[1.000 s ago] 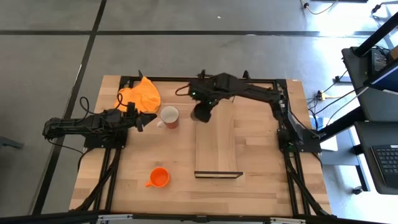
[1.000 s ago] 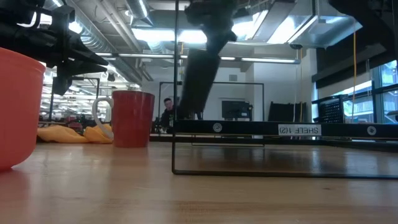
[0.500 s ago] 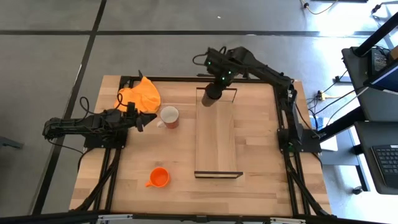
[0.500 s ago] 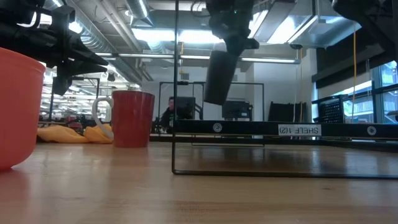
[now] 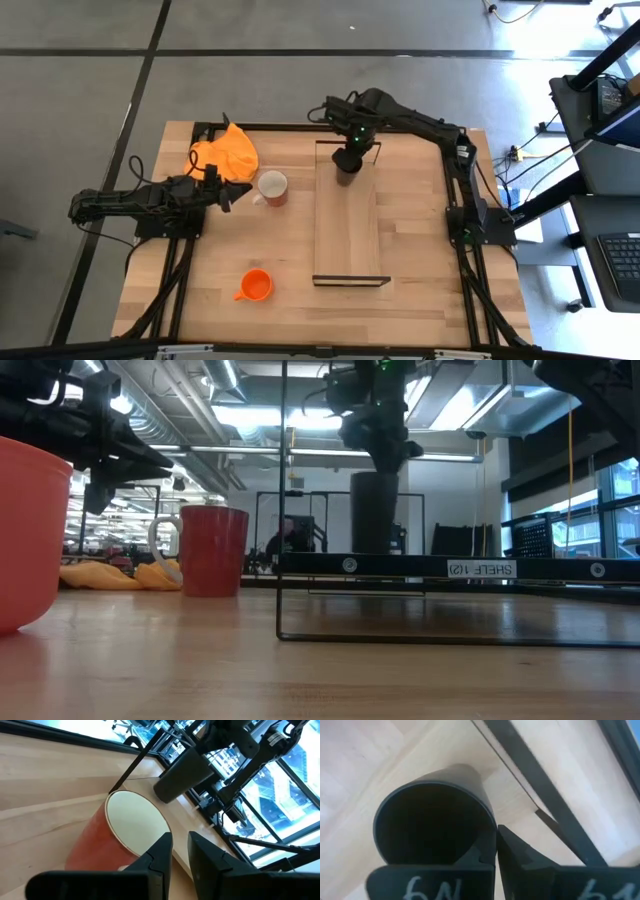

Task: Stack small to large cups/mugs on shelf
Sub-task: Put the black cup on the shelf

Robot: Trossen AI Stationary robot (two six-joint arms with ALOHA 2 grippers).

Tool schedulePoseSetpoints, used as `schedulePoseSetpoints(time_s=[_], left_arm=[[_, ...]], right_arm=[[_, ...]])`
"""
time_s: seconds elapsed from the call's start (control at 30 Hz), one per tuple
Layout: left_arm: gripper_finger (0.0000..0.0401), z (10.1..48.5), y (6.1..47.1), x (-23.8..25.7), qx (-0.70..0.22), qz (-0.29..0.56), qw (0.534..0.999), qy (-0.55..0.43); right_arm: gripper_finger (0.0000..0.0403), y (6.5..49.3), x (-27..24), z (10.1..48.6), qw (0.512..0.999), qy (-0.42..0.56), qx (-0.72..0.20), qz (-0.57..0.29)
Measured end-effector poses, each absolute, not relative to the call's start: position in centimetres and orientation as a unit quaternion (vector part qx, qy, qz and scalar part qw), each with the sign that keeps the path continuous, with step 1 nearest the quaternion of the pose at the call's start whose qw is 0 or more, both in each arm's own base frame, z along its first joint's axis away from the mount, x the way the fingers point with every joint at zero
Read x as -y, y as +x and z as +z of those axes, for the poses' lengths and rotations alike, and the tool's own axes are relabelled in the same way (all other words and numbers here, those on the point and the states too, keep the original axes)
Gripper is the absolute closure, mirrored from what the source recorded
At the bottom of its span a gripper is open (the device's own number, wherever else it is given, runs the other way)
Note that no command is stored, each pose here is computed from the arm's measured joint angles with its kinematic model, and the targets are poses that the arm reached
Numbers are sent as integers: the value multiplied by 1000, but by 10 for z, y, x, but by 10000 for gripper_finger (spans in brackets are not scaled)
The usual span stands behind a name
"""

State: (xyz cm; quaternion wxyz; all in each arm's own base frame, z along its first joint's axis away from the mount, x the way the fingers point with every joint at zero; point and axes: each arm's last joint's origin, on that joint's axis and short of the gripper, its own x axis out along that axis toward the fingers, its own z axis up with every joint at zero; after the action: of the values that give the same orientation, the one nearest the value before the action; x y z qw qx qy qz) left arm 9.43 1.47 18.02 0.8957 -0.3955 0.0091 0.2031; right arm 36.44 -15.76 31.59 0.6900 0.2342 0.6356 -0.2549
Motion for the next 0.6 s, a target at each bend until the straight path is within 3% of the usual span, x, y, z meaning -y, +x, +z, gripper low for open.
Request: schedulePoseSetpoints(time_s=[0.23,0.6], left_arm=[[344,178,94,-15,-19,207,895,-394],[344,177,94,-15,-25,210,895,-393]], right_arm=[[394,363,158,303,671,235,-654,-259],[351,364,158,311,684,229,-644,-255]])
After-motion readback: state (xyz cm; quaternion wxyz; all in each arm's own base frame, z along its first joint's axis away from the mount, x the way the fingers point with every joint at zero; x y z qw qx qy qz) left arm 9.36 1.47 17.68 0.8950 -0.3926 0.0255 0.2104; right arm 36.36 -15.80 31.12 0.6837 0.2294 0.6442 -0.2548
